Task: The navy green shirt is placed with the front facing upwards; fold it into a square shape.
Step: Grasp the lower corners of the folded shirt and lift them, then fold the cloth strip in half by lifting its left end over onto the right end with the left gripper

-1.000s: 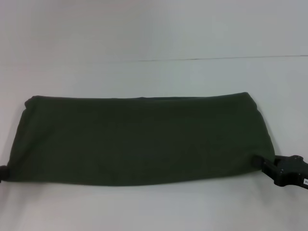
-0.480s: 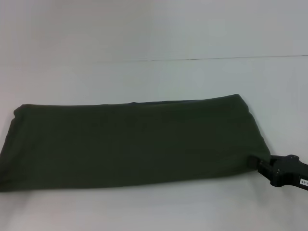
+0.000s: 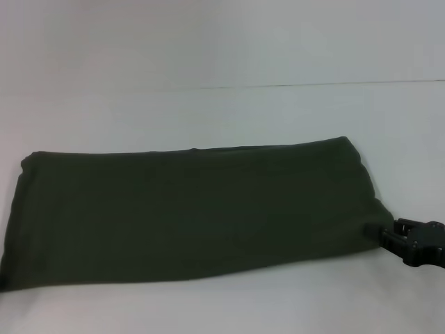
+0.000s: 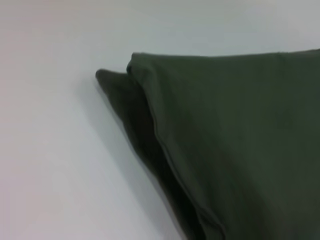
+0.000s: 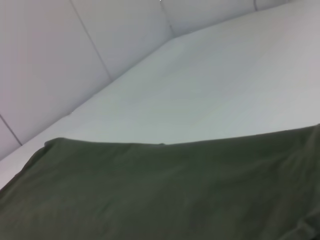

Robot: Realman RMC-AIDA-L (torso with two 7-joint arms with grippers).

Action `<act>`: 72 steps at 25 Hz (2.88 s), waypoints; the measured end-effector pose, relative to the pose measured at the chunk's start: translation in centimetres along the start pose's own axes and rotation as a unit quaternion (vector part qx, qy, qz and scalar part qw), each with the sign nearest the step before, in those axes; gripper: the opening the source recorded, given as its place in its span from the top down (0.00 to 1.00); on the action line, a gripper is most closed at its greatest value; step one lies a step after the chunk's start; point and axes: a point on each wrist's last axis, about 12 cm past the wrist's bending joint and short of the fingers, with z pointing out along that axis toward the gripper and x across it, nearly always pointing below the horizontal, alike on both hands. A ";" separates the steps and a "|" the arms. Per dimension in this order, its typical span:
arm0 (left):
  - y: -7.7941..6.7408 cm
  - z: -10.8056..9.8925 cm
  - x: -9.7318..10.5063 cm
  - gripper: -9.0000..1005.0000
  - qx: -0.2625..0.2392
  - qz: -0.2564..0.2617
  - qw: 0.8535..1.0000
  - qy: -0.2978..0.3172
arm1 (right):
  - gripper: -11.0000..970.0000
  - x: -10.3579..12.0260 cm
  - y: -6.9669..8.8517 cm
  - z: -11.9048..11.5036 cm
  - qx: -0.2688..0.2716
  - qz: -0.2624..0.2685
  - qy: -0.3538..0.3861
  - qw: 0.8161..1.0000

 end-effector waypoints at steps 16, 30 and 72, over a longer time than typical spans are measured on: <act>1.1 -1.6 -1.0 0.38 -0.036 -0.059 0.996 -0.058 | 0.23 -0.9 -0.8 -1.5 0.006 -0.011 -0.010 1.000; 1.2 -1.0 -5.1 0.25 -0.011 -0.136 0.982 -0.133 | 0.09 -3.1 -0.7 -2.3 0.014 -0.070 -0.096 0.993; 0.9 3.9 -7.1 0.12 -0.037 -0.216 0.976 -0.013 | 0.11 -6.1 1.1 4.1 -0.067 -0.118 -0.064 0.989</act>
